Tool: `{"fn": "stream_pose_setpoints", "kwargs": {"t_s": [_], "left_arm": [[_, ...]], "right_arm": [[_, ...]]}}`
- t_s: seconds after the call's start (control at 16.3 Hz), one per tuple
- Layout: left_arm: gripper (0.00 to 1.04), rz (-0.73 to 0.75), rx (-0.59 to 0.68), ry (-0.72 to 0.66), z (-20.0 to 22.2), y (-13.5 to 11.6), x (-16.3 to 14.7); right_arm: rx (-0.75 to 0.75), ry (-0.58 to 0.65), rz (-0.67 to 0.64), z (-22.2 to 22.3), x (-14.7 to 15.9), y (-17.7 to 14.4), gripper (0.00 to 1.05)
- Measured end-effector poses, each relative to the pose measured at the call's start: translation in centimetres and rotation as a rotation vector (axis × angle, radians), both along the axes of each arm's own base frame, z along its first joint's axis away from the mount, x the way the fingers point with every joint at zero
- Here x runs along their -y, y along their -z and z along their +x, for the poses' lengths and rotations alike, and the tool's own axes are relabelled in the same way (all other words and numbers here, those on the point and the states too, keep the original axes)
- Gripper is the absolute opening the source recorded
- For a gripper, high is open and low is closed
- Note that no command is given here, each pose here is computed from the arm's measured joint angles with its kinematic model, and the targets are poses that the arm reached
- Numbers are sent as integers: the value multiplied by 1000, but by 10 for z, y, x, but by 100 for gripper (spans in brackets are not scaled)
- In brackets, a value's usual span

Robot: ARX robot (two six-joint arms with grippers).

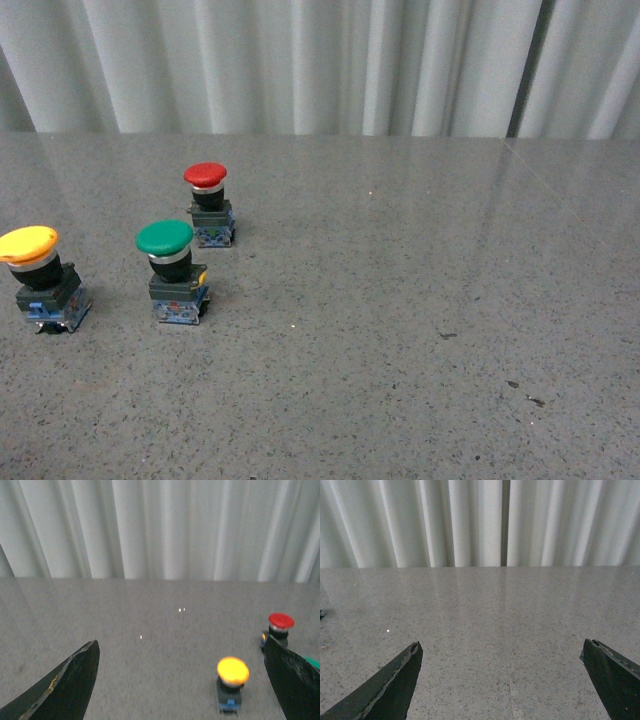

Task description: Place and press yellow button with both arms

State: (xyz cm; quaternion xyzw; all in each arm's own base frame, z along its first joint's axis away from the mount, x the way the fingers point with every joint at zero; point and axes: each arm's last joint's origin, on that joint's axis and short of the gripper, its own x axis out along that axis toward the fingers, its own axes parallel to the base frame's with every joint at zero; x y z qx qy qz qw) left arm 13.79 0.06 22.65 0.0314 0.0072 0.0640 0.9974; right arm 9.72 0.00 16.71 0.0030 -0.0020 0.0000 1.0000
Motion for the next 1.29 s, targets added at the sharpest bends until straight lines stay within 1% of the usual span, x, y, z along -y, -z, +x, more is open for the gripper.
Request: {"fn": "stream_pose_setpoints", "kwargs": {"t_s": [0.06,0.18,0.25,0.31,0.37,0.43,0.49,0.55,0.8,0.86,0.98,1.04,1.16,1.23,1.29], "left_arm": [[98,1,6,24,20,-10,2],[98,16,-63,69,66,-12,7],[98,20,-135,78,88,-4,9],[98,26,-215,94,108,12,12],[98,27,-284,111,119,27,16],[98,26,-345,125,124,41,19],[98,26,-371,140,127,50,22],[98,17,-382,161,129,54,24],[98,18,-415,162,129,68,24],[94,20,-421,163,127,70,24],[73,18,-423,170,126,72,24],[60,16,-427,170,126,73,23],[39,17,-435,171,125,73,23],[35,17,-440,166,123,69,23],[34,19,-435,169,118,61,23]], "right_arm": [[0,0,0,0,0,0,98],[0,0,0,0,0,0,98],[0,0,0,0,0,0,98],[0,0,0,0,0,0,98],[0,0,0,0,0,0,98],[0,0,0,0,0,0,98],[0,0,0,0,0,0,98],[0,0,0,0,0,0,98],[0,0,0,0,0,0,98],[0,0,0,0,0,0,98],[0,0,0,0,0,0,98],[0,0,0,0,0,0,98],[0,0,0,0,0,0,98],[0,0,0,0,0,0,98],[0,0,0,0,0,0,98]]}}
